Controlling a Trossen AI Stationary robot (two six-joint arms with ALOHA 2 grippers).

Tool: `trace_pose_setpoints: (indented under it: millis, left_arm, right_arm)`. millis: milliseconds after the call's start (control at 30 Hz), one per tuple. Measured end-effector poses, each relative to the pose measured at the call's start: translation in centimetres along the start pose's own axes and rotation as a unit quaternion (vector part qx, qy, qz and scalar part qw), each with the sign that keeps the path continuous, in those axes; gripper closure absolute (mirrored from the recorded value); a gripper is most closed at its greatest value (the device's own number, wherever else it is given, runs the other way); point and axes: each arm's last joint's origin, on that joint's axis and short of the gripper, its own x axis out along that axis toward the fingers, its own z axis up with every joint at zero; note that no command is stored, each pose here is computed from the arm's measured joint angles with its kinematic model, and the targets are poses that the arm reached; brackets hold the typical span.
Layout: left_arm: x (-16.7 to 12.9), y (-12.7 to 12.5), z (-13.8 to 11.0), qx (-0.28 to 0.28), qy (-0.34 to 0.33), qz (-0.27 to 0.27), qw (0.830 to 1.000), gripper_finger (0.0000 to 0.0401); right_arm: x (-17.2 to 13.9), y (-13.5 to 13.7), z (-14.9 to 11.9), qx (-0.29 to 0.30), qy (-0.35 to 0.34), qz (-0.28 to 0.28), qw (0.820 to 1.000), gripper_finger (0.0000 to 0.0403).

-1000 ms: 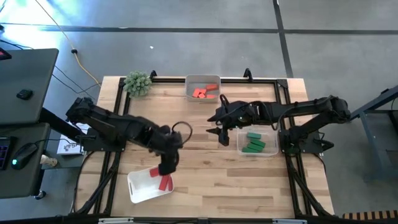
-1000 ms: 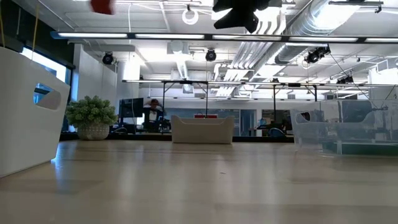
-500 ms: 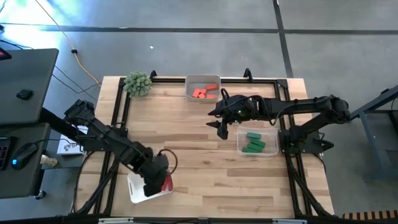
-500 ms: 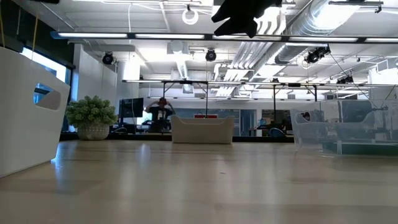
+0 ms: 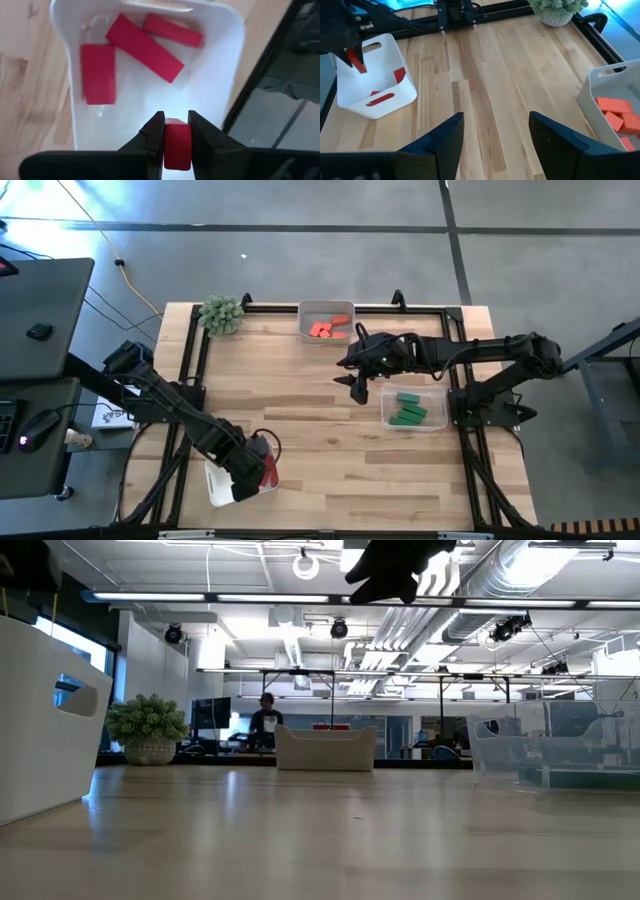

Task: Sort & place blocks by color
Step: Put the red wooden block into the white bin, then return to Home Position

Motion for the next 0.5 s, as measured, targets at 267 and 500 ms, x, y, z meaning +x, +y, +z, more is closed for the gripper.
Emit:
trace_pose_setpoints:
  millis: [267,500]
  left_arm:
    - [1.0,1.0,0.0,-0.02,0.014,0.019,1.0,0.0323]
    - [1.1,1.1,0.0,-0.021,0.023,0.018,0.999,0.0295]
  right_arm:
    - [0.0,0.0,-0.1,0.0,0.006,-0.001,1.0,0.0192]
    - [0.0,0.0,-0.3,-0.005,0.017,-0.002,1.0,0.0192]
